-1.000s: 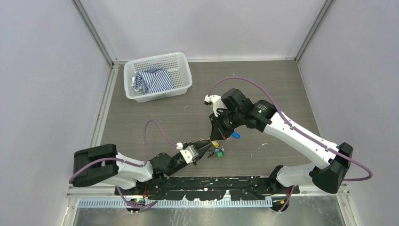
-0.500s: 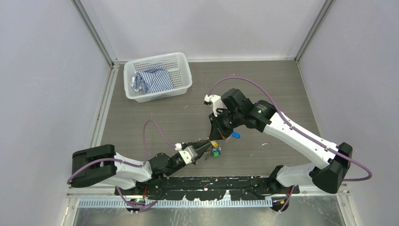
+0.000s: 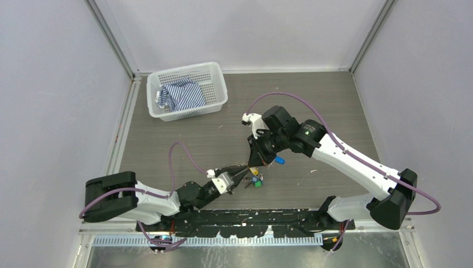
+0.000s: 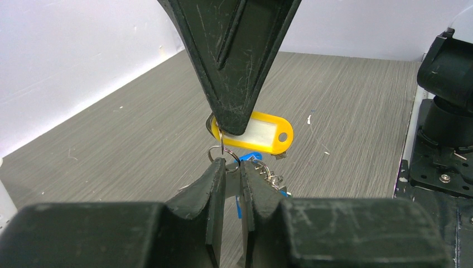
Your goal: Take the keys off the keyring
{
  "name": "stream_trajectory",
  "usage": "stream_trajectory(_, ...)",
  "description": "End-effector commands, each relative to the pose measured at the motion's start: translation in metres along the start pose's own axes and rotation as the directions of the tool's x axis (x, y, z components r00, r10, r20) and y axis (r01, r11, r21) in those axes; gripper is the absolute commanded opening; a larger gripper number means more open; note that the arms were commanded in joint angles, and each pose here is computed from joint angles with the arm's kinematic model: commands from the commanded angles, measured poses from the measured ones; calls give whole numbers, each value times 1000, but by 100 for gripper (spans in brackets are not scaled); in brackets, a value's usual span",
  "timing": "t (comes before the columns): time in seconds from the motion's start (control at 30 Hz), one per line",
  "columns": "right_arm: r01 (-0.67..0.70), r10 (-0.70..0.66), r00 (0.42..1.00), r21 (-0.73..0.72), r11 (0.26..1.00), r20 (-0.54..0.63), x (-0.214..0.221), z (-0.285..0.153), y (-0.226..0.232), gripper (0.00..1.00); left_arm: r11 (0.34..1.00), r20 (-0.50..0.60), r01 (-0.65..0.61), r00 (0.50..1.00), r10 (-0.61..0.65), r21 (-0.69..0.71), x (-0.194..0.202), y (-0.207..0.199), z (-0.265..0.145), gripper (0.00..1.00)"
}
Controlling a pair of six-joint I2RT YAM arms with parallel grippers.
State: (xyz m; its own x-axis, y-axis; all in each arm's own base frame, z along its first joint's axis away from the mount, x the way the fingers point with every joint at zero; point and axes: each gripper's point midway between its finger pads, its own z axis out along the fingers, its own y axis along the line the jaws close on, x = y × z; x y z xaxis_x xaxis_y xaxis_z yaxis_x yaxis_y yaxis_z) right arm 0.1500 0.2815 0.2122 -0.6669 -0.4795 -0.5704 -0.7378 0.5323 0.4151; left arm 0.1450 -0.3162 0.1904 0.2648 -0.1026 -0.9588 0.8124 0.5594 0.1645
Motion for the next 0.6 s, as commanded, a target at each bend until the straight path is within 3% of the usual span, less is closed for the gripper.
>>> stream_trajectory(0.0,40,-34,994,-61,997,100,-22,-13,18,1,999,79,14,997,-11,-38,-23,6,9,17)
stream_trajectory(0.57,29,-22,995,-73,997,99,-21,-11,20,1,997,77,36,997,-31,-64,-24,8,15,16)
